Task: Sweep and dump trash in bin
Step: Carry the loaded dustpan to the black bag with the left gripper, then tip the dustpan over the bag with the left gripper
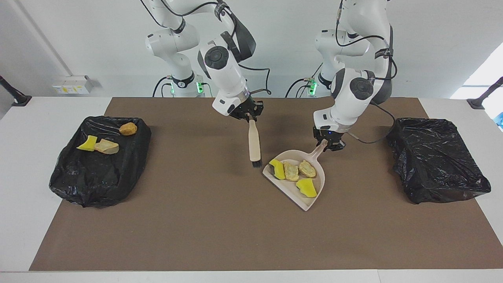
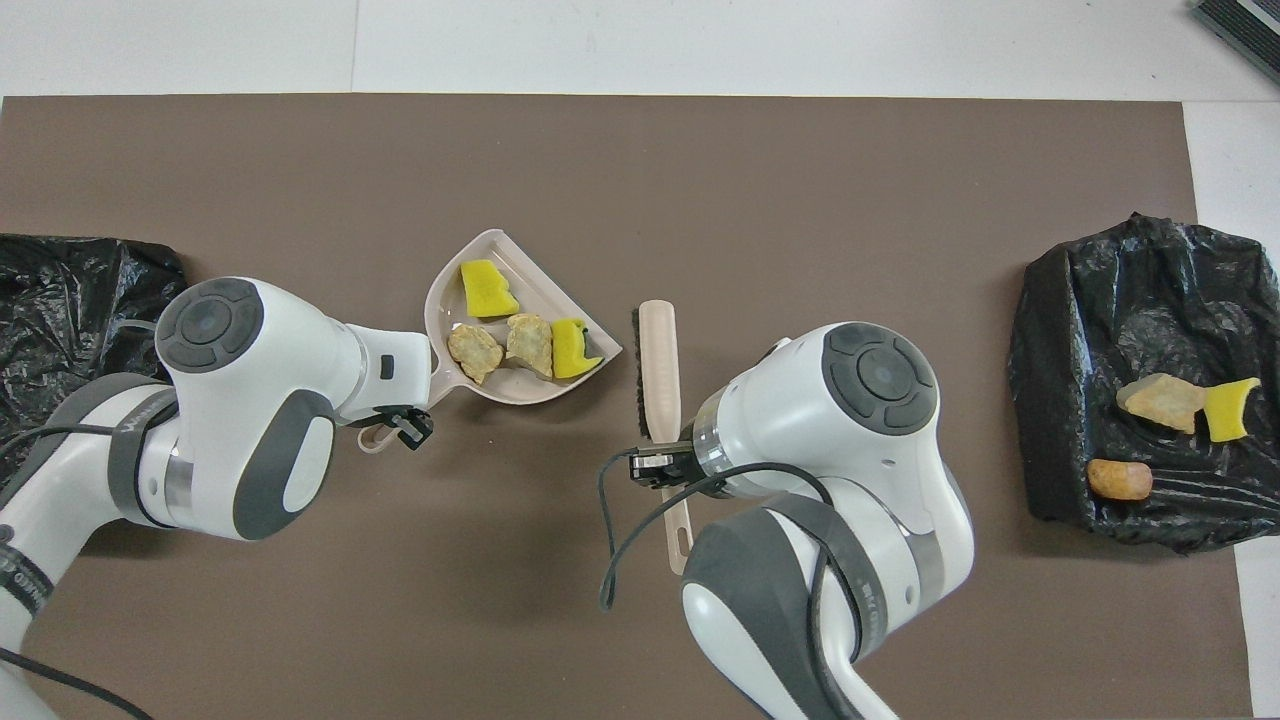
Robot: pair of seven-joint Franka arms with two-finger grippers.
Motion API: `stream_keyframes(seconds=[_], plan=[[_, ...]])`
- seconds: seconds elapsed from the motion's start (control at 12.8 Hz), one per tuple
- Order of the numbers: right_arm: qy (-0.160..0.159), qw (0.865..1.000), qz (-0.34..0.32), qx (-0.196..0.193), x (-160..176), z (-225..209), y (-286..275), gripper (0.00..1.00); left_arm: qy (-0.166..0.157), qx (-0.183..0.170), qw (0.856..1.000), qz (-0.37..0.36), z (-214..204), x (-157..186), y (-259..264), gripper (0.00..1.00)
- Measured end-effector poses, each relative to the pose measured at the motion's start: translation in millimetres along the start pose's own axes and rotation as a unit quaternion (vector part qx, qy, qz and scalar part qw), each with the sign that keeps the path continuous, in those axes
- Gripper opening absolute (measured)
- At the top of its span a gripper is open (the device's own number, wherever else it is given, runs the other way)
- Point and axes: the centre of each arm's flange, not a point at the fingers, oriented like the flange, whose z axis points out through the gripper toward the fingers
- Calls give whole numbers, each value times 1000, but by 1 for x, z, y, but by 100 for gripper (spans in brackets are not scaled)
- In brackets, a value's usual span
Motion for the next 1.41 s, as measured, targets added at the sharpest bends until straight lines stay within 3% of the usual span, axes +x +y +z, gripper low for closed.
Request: stream_keyframes(seconds=[0.31, 0.55, 0.78, 1.25, 1.41], plan=[[13, 998, 30, -45, -19, -3, -15, 26, 17, 5, 997, -73, -53, -28, -62, 32], [7, 996, 13, -91, -57, 28, -52, 26, 30, 10, 992, -126, -95, -70, -107, 32], [-6, 993, -1, -119, -97, 66, -79, 26, 13, -3, 985, -170, -137, -110, -145, 32], [6, 993, -3, -120, -144, 144, -107, 26, 23, -11, 981, -194, -201, -267, -258, 32], [8, 993, -1, -119, -150, 167, -112, 26, 22, -3, 986, -163, -204, -310, -279, 32]])
